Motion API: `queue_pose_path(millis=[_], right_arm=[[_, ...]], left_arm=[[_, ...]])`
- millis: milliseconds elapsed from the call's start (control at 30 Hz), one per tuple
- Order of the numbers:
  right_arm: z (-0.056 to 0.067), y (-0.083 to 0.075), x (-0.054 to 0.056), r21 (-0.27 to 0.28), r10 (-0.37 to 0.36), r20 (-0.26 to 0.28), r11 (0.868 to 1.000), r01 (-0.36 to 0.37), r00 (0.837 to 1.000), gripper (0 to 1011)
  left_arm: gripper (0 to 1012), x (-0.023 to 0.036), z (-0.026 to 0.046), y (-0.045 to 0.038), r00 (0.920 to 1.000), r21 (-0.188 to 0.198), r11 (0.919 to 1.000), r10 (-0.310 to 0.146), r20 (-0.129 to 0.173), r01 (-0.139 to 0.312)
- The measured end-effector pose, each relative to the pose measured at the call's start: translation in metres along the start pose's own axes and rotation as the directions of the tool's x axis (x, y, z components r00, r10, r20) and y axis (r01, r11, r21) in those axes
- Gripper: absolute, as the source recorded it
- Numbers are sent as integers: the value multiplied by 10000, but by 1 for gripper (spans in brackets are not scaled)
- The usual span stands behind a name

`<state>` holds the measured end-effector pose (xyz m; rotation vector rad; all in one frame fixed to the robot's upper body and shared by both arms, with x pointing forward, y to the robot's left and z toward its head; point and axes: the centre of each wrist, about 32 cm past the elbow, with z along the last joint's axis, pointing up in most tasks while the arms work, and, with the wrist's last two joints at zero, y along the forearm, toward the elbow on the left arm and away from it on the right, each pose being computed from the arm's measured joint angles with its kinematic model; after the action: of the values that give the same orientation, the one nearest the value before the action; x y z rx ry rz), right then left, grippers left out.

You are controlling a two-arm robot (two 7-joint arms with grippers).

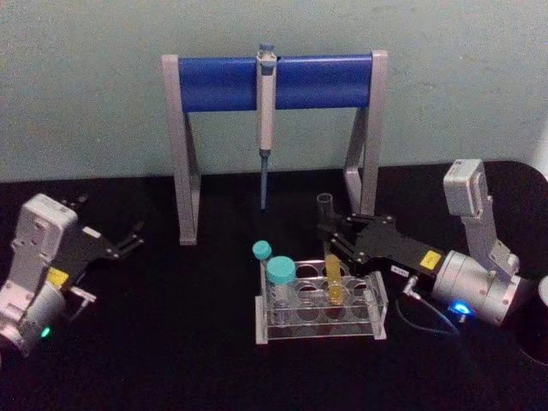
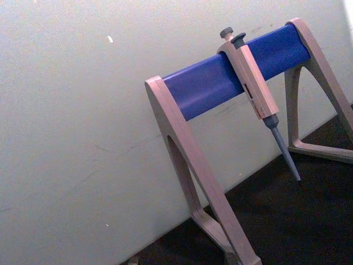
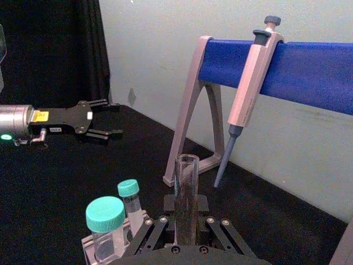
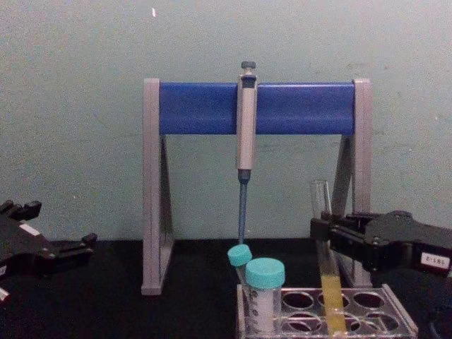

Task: Pick up the test tube from the test tube rack, shake it, then place it back into the test tube rack.

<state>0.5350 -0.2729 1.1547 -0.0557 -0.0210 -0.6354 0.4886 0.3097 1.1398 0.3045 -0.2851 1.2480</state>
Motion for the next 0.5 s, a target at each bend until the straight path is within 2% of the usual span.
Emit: queue_pose_path(millis=[300,500], right_arm=[[-1,0,-1,-5,6,6,10000,-6,10000,221],[-3,-1,-3,-38,13,11,10000,-13,10000,392]], left_arm=[[1001,0,0,0,10000,0,10000,-1,0,1],[1001,0,0,0,10000,0,10000,0,0,0]])
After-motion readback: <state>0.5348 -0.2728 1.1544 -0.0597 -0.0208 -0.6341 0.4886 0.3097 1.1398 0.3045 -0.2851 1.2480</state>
